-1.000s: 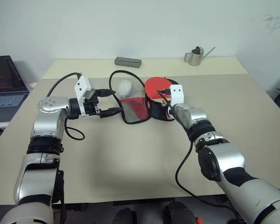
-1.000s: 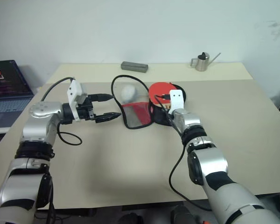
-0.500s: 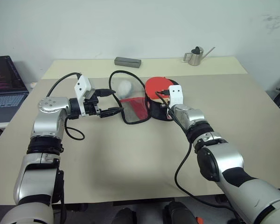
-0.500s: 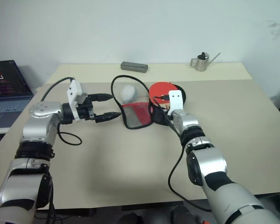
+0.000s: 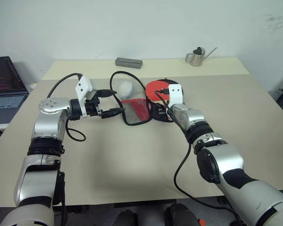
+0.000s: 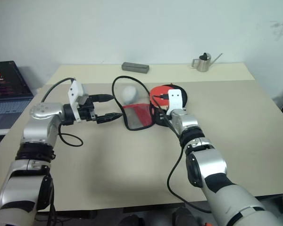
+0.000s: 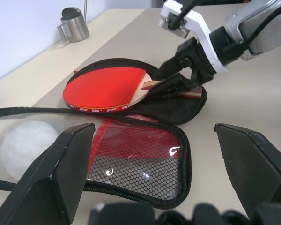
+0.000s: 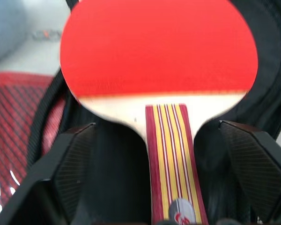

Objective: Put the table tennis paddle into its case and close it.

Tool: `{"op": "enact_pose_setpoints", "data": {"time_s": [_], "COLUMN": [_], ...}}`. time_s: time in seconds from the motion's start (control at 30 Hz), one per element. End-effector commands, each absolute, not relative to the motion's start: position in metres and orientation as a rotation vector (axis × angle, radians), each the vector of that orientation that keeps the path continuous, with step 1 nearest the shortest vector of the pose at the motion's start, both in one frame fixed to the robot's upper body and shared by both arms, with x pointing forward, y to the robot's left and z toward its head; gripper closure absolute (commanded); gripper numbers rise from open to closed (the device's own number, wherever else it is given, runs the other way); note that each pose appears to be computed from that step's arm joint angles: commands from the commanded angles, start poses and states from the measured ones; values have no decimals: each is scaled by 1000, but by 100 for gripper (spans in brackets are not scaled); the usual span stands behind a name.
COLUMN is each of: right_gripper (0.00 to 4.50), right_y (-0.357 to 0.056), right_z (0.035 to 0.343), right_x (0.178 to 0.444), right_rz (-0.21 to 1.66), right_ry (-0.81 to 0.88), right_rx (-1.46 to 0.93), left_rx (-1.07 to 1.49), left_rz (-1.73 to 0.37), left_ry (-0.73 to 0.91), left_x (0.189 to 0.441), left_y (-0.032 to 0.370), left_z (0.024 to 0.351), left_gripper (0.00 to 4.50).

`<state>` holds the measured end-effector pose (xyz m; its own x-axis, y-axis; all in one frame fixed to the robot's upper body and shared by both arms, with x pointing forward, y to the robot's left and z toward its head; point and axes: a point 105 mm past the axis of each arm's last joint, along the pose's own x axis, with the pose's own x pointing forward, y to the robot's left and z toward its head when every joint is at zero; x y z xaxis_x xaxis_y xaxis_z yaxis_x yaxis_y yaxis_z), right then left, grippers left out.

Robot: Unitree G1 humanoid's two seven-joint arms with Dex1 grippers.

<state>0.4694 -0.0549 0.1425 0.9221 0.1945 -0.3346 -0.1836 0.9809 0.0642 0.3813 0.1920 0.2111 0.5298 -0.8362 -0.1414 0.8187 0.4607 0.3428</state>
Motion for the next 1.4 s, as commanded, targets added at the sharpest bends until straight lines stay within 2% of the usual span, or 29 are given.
{"op": "enact_pose_setpoints", "data": {"time_s": [0.03, 0.77, 0.9, 1.13, 1.4], "right_gripper": [2, 2, 93, 339, 347], "right_y": [-52, -46, -46, -46, -46], "right_z": [168, 148, 144, 143, 148], "right_x": [474, 467, 467, 466, 467], "right_rz": [200, 256, 251, 248, 238], "right_ry": [271, 328, 335, 336, 311], "right_rx": [47, -2, -10, -17, -15], "left_rx": [426, 428, 427, 421, 412], "left_rz": [-1020, -1011, -1011, -1022, -1041], "left_ry": [-101, -104, -106, -107, -105], "left_x": [380, 381, 381, 380, 378], "left_y": [190, 191, 191, 189, 188], "left_z": [224, 225, 225, 225, 225], "left_gripper": [0, 0, 0, 0, 0]}}
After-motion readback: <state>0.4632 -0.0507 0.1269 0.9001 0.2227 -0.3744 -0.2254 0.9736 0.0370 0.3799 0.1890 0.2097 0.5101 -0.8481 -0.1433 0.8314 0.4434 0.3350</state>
